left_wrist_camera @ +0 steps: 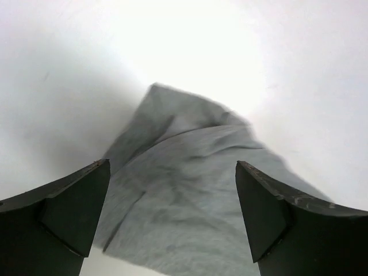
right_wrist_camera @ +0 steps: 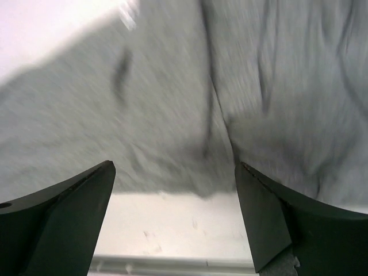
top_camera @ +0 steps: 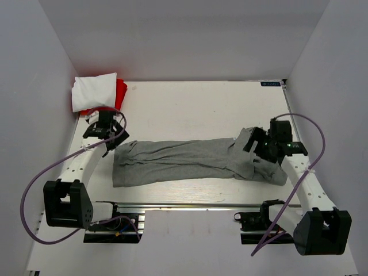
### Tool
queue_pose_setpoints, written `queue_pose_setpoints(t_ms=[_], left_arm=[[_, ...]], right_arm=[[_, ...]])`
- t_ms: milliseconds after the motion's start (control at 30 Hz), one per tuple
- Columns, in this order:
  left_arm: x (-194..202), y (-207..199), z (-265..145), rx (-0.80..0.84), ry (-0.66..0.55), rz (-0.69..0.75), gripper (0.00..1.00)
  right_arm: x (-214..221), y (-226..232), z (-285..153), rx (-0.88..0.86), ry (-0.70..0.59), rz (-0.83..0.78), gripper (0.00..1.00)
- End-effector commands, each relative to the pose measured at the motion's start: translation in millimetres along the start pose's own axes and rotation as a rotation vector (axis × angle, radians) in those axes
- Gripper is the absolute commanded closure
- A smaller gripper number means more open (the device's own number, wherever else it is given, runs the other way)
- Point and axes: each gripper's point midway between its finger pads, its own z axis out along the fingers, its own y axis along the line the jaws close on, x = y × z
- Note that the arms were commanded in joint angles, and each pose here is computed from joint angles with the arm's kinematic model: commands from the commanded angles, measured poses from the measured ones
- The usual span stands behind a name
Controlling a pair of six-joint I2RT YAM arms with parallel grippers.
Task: Fold and stack the t-shirts
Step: Fold the other side of the tshirt into a rectangle
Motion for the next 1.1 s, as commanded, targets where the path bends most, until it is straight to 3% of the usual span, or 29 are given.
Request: queue_pose_setpoints(t_ms=[0,133,233,367,500,733,800,933,1000,1033,1067], left_arm=[[-37.7,-43.5,-26.1,0.215,-0.104,0.066,0.00],[-21.4,-115.6,-35.4,0.608,-0.022,0.231,0.00],[6.2,-143.1,-25.6,0.741,0.072,0.309,0.00],[38.4,-142.9,6.1,0.696,0.179,0.358,0.00],[66.5,-131.6,28.8,0.642,0.241,0.385,0.00],[101.5,-106.8,51.9,0.559,0.330,0.410,0.00],[106.8,-100.9,56.3,0.538,0.342,0.412,0.00],[114.7,-90.4,61.5,0.500,0.362,0.415,0.00],[117.1,-89.1,63.7,0.494,0.371,0.416,0.00],[117.1,-89.1,63.7,0.494,0.371,0.416,0.00],[117.1,-89.1,63.7,0.494,0.371,0.416,0.00]], right_arm=[[-50.4,18.1,-3.1,-0.041,-0.140,-0.075,0.10],[-81.3,30.6,22.6,-0.072,-0.188,-0.128,0.10],[-92.7,33.2,31.1,-0.070,-0.197,-0.152,0.13],[-89.7,26.6,59.1,-0.025,-0.112,-0.153,0.18],[-91.6,10.1,76.2,0.052,-0.125,-0.175,0.19],[-107.7,24.4,101.9,-0.016,-0.157,-0.197,0.23],[-108.8,33.7,106.7,-0.058,-0.141,-0.201,0.33],[-108.4,42.4,103.5,-0.108,-0.140,-0.201,0.67],[-108.4,41.0,101.8,-0.103,-0.145,-0.203,0.76],[-109.0,36.5,100.1,-0.082,-0.151,-0.203,1.00],[-110.0,36.0,100.0,-0.077,-0.154,-0.200,1.00]])
